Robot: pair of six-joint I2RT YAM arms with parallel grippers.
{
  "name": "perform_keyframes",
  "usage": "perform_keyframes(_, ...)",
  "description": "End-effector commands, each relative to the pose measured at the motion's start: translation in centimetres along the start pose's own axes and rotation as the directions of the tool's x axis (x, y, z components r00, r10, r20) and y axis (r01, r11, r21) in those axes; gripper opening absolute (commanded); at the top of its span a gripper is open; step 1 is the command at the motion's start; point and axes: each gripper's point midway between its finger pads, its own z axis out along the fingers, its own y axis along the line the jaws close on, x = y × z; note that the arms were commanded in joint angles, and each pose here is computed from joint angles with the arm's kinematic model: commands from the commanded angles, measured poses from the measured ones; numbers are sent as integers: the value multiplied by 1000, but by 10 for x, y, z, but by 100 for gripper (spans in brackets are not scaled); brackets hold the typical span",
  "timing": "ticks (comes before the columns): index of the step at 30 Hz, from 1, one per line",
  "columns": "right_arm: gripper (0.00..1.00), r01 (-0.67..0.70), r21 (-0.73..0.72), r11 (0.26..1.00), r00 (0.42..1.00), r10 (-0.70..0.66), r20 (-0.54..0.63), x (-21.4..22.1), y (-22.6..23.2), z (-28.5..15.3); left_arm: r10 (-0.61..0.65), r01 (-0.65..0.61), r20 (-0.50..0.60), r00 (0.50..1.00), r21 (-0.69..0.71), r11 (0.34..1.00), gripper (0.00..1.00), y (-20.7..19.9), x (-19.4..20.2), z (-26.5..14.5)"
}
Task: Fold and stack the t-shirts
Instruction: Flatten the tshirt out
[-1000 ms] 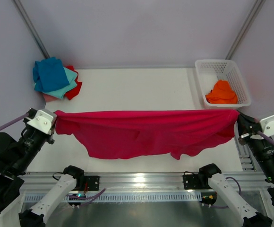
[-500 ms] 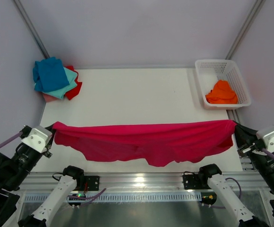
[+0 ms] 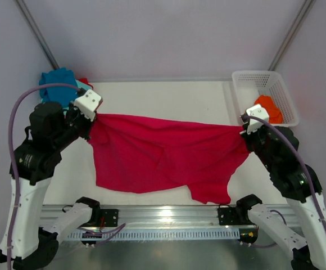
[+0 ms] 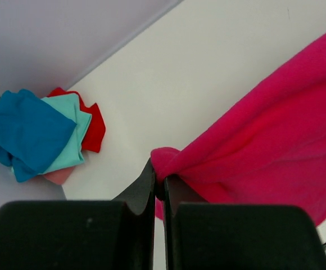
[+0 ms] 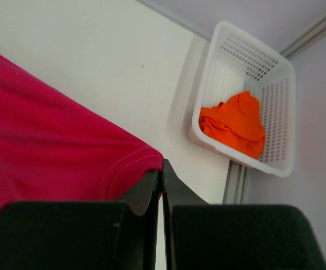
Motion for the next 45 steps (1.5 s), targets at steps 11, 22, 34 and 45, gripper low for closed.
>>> perform_keyframes(11, 3, -35, 160, 986, 996, 47, -74, 30, 2, 97, -107, 107, 11, 994, -8, 994, 0, 10, -3, 120)
perform_keyframes(22, 3, -67, 199, 978, 978, 104, -181, 75, -14, 189, -162, 163, -75, 984, 4, 987, 0, -3, 50, 203)
perform_keyframes(34, 3, -12, 165, 986, 955, 60, -292, 91, -5, 302, -168, 169, -172, 971, -9, 986, 0, -5, 89, 271)
perform_keyframes(45, 55, 30, 370, 929, 968, 65, -241, 78, -40, 357, -192, 208, -191, 963, 67, 976, 0, -20, 91, 288)
